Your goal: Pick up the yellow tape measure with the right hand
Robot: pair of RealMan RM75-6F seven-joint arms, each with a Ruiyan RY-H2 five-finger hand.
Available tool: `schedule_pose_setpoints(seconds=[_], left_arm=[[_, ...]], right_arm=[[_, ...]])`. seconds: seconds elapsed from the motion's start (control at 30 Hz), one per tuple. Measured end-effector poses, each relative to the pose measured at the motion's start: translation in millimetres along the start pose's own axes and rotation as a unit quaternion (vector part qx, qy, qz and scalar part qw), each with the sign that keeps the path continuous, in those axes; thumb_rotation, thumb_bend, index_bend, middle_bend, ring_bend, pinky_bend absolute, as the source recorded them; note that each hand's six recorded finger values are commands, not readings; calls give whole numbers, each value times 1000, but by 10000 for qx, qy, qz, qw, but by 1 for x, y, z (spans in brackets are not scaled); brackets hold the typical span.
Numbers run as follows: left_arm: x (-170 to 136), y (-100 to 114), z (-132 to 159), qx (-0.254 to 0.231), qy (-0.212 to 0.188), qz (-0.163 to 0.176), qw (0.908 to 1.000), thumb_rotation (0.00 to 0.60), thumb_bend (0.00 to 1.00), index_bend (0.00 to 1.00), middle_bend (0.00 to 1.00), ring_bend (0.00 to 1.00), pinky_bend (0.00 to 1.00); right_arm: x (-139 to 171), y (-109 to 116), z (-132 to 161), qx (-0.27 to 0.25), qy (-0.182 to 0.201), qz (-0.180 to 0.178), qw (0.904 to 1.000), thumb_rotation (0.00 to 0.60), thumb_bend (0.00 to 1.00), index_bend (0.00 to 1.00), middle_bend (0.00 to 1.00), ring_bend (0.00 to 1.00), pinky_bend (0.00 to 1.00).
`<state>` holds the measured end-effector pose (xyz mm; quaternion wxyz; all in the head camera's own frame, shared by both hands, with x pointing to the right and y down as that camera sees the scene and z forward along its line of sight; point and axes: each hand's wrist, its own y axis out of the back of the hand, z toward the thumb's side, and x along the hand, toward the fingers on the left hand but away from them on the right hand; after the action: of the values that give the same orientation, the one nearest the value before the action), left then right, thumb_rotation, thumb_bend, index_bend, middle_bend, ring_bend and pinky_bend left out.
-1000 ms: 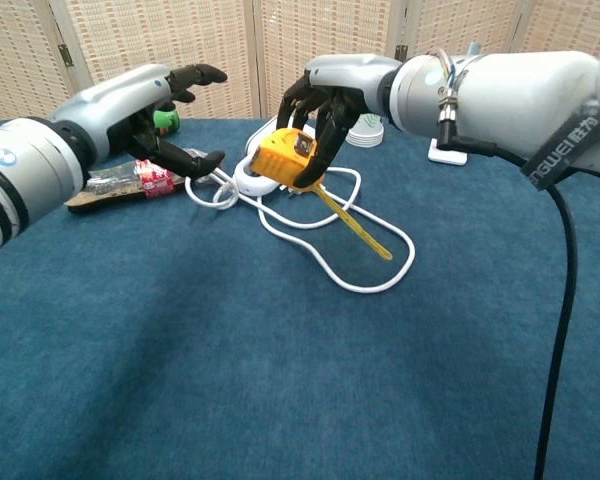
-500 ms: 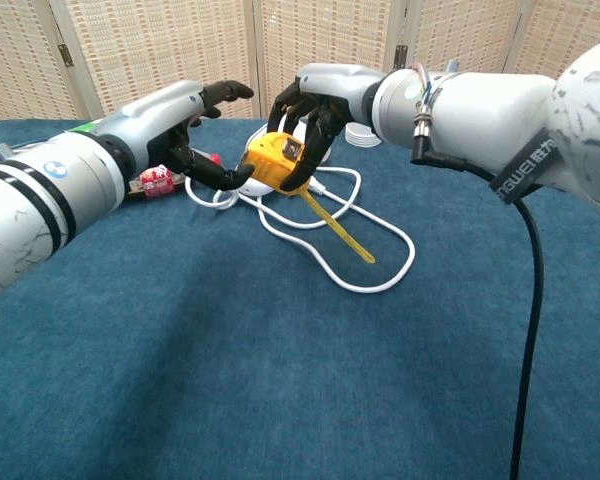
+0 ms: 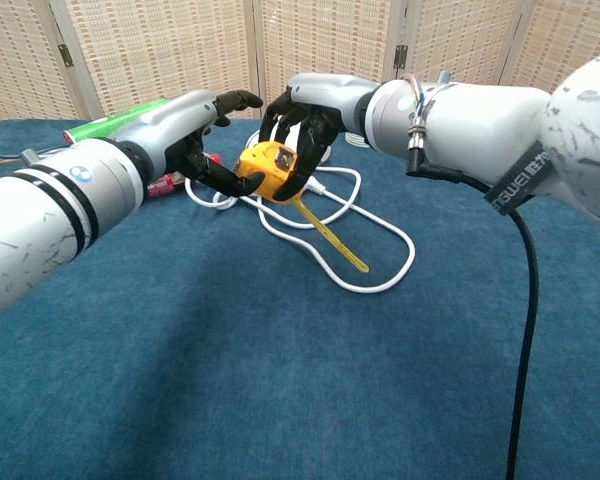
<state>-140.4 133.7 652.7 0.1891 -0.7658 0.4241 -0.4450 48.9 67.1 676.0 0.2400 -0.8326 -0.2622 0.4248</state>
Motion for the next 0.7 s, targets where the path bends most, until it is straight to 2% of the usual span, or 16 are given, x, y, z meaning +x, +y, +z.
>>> schedule_pose_setpoints(seconds=[0.7], left_arm=[[5, 2, -10, 5, 178, 26, 9998, 589, 426, 0, 0, 0, 0]], right_arm=[[5, -1, -9, -51, 20, 99, 9999, 600, 60, 581, 513, 471, 285]])
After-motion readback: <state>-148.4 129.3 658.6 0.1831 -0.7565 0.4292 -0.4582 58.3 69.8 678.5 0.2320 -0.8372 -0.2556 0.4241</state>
